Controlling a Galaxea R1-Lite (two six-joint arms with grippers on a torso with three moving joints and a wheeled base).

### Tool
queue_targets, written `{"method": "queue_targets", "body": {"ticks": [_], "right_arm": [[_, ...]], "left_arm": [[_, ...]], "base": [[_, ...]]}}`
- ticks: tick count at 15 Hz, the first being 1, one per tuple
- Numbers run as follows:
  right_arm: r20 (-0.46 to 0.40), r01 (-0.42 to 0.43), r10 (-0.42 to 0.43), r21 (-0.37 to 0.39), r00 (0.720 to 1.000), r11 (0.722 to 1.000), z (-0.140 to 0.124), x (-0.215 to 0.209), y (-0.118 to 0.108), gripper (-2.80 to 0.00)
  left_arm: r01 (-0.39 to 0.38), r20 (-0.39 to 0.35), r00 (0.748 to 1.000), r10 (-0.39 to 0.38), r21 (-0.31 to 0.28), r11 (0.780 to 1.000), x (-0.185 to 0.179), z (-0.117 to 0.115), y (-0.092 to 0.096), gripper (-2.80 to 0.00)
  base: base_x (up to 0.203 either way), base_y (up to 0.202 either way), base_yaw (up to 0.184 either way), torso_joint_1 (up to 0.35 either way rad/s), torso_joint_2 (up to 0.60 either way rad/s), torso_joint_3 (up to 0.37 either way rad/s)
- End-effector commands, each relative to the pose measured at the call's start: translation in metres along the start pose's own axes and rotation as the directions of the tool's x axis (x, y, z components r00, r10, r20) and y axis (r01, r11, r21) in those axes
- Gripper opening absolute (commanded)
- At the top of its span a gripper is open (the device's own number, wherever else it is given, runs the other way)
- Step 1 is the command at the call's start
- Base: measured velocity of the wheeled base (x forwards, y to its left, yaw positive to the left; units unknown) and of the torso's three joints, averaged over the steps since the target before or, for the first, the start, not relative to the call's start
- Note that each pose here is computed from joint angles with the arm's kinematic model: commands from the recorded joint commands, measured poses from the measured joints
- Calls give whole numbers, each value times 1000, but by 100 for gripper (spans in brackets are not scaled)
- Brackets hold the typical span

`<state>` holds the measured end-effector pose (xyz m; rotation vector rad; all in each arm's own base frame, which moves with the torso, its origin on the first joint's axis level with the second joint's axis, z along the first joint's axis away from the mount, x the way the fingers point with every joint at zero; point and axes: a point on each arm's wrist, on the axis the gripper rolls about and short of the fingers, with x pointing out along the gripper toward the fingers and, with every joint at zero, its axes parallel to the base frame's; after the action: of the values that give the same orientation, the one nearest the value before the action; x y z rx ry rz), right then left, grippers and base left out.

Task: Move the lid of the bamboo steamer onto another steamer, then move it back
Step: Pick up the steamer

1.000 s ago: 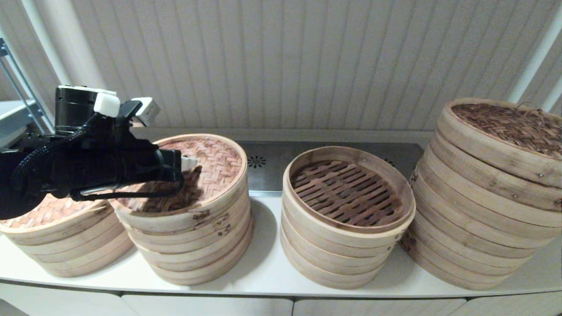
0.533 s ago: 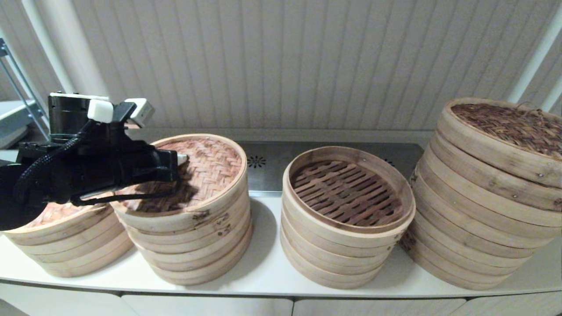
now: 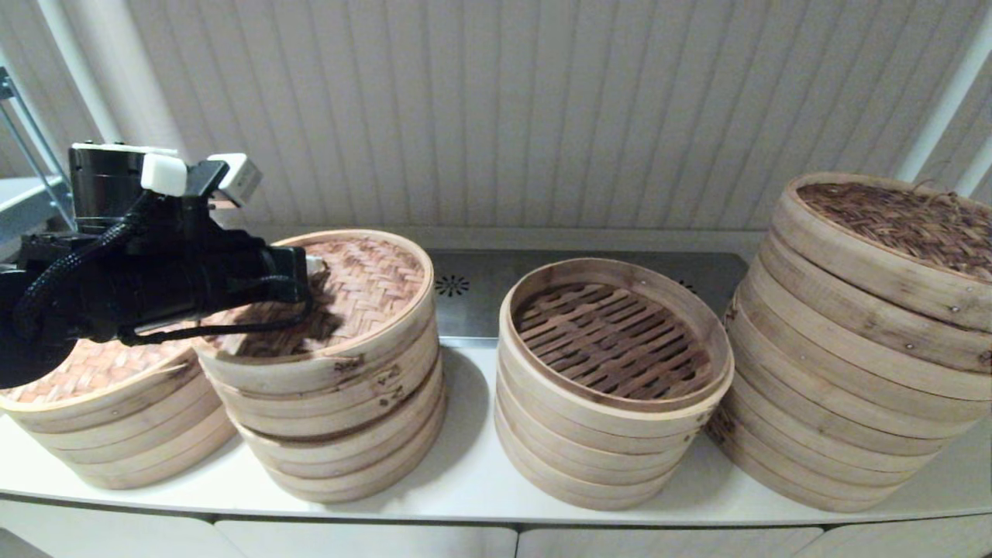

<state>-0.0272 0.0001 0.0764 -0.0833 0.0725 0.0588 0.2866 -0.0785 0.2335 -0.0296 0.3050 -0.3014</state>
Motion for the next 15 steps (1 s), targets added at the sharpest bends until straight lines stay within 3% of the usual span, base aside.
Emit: {"method": "queue_targets", "body": {"ticks": [1, 9, 15], "right_arm": [[3, -1, 1, -1, 1000, 1000, 0, 0, 0, -280], [4, -1, 1, 1, 1000, 1000, 0, 0, 0, -280], [4, -1, 1, 1, 1000, 1000, 0, 0, 0, -280]], "left_arm": [[2, 14, 1000, -2, 0, 1000, -3, 3, 0, -280], [1, 55, 998, -2, 2, 1000, -13, 13, -1, -280], [-83, 67, 994, 82, 5, 997, -18, 16, 24, -280]], "base": [[0, 0, 0, 0, 0, 0], [0, 0, 0, 0, 0, 0], [0, 0, 0, 0, 0, 0]]}}
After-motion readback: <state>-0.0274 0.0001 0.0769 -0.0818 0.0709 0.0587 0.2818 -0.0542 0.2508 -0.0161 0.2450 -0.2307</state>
